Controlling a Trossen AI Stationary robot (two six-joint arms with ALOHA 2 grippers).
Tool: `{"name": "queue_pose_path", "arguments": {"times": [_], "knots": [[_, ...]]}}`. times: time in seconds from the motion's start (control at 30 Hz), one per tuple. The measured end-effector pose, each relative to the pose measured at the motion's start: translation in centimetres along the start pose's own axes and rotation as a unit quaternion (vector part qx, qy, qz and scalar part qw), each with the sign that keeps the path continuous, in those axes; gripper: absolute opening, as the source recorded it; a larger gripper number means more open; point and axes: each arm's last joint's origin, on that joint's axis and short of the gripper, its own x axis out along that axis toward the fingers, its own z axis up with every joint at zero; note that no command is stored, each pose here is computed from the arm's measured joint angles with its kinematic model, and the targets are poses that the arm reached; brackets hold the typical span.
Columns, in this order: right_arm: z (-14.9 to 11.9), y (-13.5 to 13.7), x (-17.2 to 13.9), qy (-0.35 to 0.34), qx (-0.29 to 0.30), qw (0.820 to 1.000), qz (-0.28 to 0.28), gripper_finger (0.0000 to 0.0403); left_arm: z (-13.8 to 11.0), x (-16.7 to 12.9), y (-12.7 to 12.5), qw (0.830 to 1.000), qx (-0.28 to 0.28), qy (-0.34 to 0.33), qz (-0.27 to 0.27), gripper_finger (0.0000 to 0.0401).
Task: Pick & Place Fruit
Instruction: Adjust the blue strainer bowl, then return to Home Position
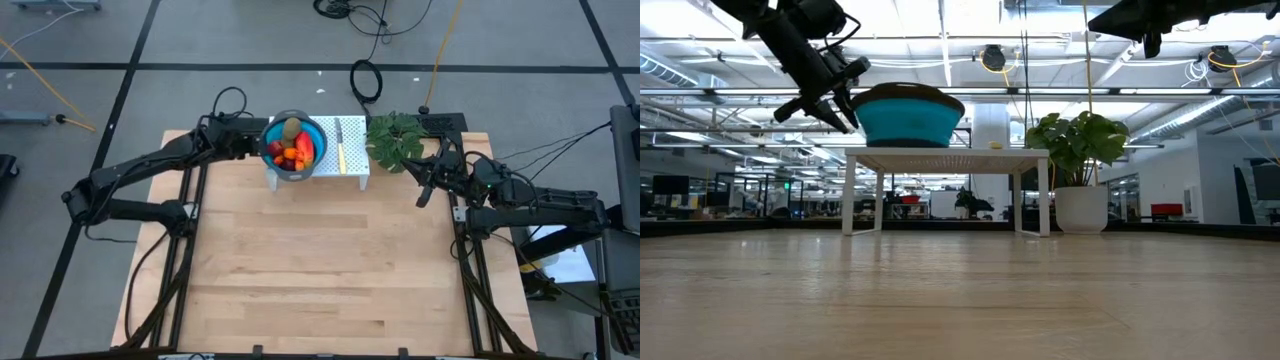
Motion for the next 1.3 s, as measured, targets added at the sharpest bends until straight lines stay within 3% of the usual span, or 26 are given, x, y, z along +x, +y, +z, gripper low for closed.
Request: {"name": "queue_pose_path", "arguments": {"times": [0.13,0.23,0.4,0.7,0.93,1.3], "knots": [[0.0,0.0,0.0,0.0,0.008,1.0,0.0,0.0,0.0,-0.3,0.2,1.0,0.005,0.001,0.004,0.0092],[0.0,0.0,0.0,0.0,0.007,1.0,0.0,0.0,-0.3,-0.7,0.9,0.999,0.01,0.01,0.037,0.0092],[-0.5,0.0,0.0,0.024,-0.011,1.0,-0.001,0.0,0.2,-3.2,1.5,0.998,0.041,-0.03,0.04,0.0092],[-1.6,-0.6,-1.4,0.088,-0.043,0.995,0.002,0.0,-0.4,-6.7,0.5,0.983,0.161,-0.074,-0.037,0.0092],[-2.5,-0.8,-2.6,0.144,-0.053,0.987,0.044,0.0,-1.5,-8.3,-0.1,0.972,0.197,-0.089,-0.089,0.0092],[-3.1,-0.9,-2.9,0.171,-0.058,0.983,0.041,0.0,-6.1,-8.5,-0.2,0.932,0.224,-0.134,-0.252,0.0092]]}}
